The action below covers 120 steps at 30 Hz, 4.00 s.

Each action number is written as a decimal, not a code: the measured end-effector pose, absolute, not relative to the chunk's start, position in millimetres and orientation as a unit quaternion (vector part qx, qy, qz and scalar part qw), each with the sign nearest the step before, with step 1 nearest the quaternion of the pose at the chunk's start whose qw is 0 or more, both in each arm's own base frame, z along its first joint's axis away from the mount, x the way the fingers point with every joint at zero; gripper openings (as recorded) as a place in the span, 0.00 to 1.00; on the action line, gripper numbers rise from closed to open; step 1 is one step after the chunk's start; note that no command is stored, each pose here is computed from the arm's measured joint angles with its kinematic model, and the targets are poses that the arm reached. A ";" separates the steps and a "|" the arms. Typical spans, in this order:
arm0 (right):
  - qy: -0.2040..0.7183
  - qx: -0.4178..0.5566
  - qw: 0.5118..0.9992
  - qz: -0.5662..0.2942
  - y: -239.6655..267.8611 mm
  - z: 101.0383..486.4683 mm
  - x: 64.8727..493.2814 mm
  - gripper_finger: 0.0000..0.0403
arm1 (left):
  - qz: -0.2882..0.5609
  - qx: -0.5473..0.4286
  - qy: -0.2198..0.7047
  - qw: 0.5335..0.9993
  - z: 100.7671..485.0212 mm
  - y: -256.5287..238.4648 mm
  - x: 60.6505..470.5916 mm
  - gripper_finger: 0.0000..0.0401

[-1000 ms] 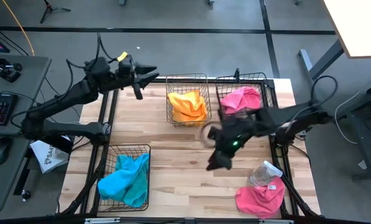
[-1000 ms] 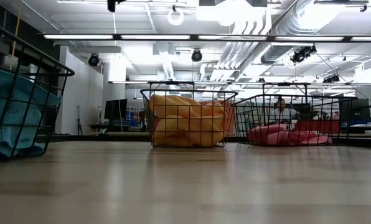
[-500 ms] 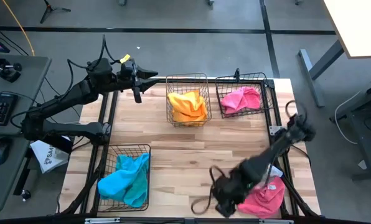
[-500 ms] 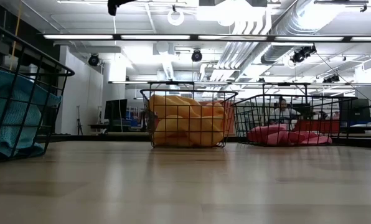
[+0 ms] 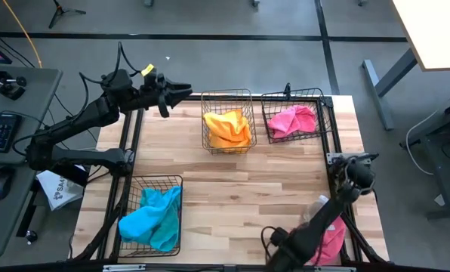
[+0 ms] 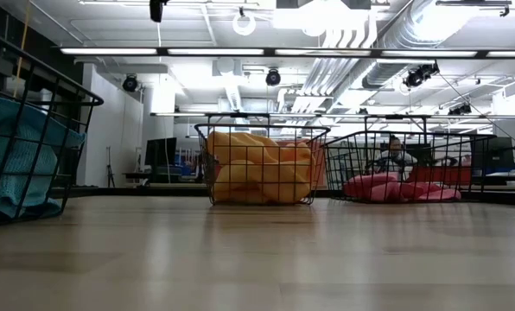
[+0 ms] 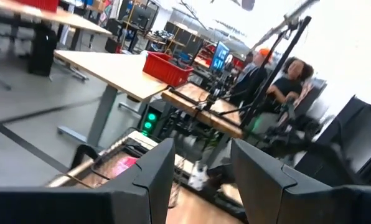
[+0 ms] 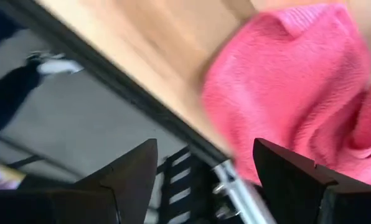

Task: Sort microfiber towel by color & place in baskets
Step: Put the pink towel into the top black wire basket, then return to Home Position

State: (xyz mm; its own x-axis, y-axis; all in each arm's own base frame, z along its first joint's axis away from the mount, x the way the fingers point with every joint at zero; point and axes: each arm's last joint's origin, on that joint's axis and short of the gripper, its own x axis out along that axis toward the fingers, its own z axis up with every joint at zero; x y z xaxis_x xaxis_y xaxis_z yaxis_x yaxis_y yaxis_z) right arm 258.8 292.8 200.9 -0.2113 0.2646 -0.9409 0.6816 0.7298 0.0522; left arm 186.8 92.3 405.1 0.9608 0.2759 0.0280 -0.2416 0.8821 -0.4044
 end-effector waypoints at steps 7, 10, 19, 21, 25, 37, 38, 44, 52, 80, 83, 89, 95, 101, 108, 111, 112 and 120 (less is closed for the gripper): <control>0.766 0.257 0.544 -0.227 306.3 168.6 248.2 0.64 | 0.124 -0.248 -0.047 0.960 405.1 89.1 188.3 0.36; 0.768 0.246 0.540 -0.242 309.2 155.8 247.6 0.64 | 0.121 -0.248 -0.045 0.960 405.0 87.8 189.0 0.36; 0.800 0.207 0.526 -0.204 312.5 132.1 251.5 0.42 | 0.121 -0.201 -0.064 0.970 409.7 88.1 188.6 0.36; 0.802 0.202 0.530 -0.189 313.0 133.1 251.5 0.22 | 0.119 -0.182 -0.078 0.973 413.1 87.9 188.3 0.36; 0.794 0.177 0.551 -0.185 307.4 159.3 245.3 0.05 | 0.115 -0.147 -0.119 0.975 422.1 88.2 185.7 0.36; 0.503 0.085 0.860 -0.017 226.7 379.7 255.5 0.01 | 0.113 -0.135 -0.208 0.962 439.5 92.6 176.6 0.36; 0.480 0.067 0.874 -0.024 215.0 387.2 260.6 0.00 | 0.113 -0.136 -0.206 0.962 439.2 92.8 176.9 0.36; 0.347 -0.068 0.923 -0.151 132.9 442.8 272.1 0.00 | 0.114 -0.133 -0.206 0.963 439.3 92.7 176.8 0.36; 0.224 -0.097 0.886 -0.395 29.0 513.7 216.5 0.00 | 0.113 -0.136 -0.206 0.963 439.1 92.7 176.9 0.36; 0.280 0.155 0.760 -0.566 -94.7 350.6 171.8 0.00 | 0.147 -0.065 -0.234 0.959 455.8 75.4 126.7 0.36; 0.279 0.198 0.750 -0.567 -93.4 324.0 162.0 0.00 | 0.145 -0.069 -0.222 0.962 454.9 70.3 119.4 0.36; 0.290 0.265 0.733 -0.556 -91.7 288.5 152.2 0.01 | 0.083 -0.085 -0.173 0.978 448.3 62.9 115.3 0.36; 0.329 0.294 0.736 -0.514 -104.9 268.2 146.2 0.22 | 0.088 -0.139 -0.154 0.974 442.4 70.5 126.2 0.36; 0.351 0.270 0.751 -0.490 -115.9 275.8 139.3 0.59 | 0.098 -0.167 -0.141 0.971 437.1 76.8 138.2 0.36; 0.347 0.258 0.800 -0.416 -118.3 303.0 140.4 0.85 | 0.068 -0.170 -0.112 0.977 430.2 69.8 157.7 0.36; 0.340 0.265 0.809 -0.400 -117.5 308.9 141.2 0.87 | 0.071 -0.152 -0.089 0.982 422.2 64.2 171.4 0.36; 0.339 0.269 0.812 -0.392 -117.1 309.6 141.6 0.87 | 0.071 -0.147 -0.082 0.983 416.1 62.0 177.0 0.36; 0.308 0.349 0.839 -0.282 -109.6 314.8 146.7 0.85 | 0.051 -0.203 -0.104 0.972 314.4 38.4 203.4 0.36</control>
